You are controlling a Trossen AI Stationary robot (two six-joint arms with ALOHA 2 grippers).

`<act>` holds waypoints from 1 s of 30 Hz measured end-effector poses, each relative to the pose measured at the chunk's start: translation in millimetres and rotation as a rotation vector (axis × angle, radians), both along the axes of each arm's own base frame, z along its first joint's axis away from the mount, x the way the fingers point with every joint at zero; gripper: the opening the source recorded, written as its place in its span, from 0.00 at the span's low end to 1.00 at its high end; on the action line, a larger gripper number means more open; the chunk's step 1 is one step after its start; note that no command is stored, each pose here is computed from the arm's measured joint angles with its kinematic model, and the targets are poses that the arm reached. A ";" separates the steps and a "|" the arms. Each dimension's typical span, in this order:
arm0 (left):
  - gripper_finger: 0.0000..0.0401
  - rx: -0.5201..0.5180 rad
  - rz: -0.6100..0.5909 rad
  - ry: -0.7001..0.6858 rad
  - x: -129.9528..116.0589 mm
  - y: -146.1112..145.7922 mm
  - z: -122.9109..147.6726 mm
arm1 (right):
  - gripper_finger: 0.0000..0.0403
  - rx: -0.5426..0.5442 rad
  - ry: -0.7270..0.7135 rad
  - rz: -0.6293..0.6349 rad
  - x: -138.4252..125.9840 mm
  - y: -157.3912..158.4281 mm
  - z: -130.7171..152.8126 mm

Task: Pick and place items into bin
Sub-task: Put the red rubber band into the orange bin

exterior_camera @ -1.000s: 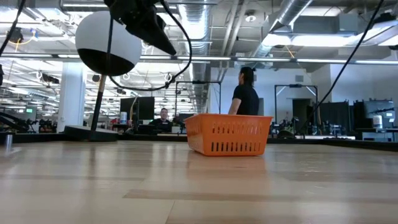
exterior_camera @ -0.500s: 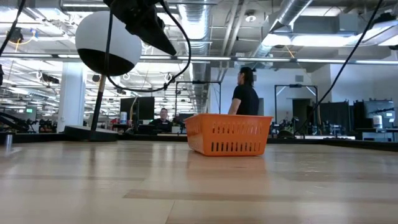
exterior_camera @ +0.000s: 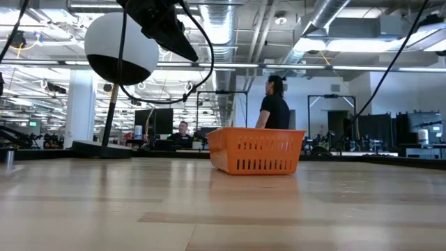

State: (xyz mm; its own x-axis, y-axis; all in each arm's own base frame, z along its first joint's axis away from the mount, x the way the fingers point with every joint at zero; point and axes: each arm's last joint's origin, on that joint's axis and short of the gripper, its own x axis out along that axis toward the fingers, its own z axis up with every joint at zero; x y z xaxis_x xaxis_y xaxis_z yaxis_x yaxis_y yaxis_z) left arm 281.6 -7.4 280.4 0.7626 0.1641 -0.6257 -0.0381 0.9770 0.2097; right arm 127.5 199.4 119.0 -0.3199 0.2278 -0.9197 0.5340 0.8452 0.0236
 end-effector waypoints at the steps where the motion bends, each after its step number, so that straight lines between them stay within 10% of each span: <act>1: 0.41 0.000 0.000 0.000 0.0 0.1 0.0 | 0.20 0.004 0.000 0.000 0.0 -0.8 1.3; 12: 0.41 0.013 -0.016 0.004 0.1 0.0 -0.1 | 0.02 0.053 -0.072 -0.014 -5.1 -16.0 49.4; 18: 0.41 0.012 -0.015 0.004 0.1 0.0 -0.1 | 0.01 -0.044 -0.413 0.029 -2.7 -37.1 102.1; 24: 0.41 0.014 -0.016 0.004 0.1 0.0 -0.1 | 0.00 -0.460 -0.912 0.145 19.8 -70.0 126.0; 30: 0.41 0.004 -0.008 0.003 0.0 0.0 -0.2 | 0.00 -0.720 -1.087 0.099 62.3 -91.2 130.5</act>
State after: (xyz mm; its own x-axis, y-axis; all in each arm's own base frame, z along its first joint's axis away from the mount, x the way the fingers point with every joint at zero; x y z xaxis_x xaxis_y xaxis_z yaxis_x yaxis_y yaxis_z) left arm 281.6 -7.4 280.3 0.7622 0.1610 -0.6270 -0.0301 0.9763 0.2141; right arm 189.7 108.2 249.4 0.6719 -0.4021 -0.6221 0.4635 0.8833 -0.0703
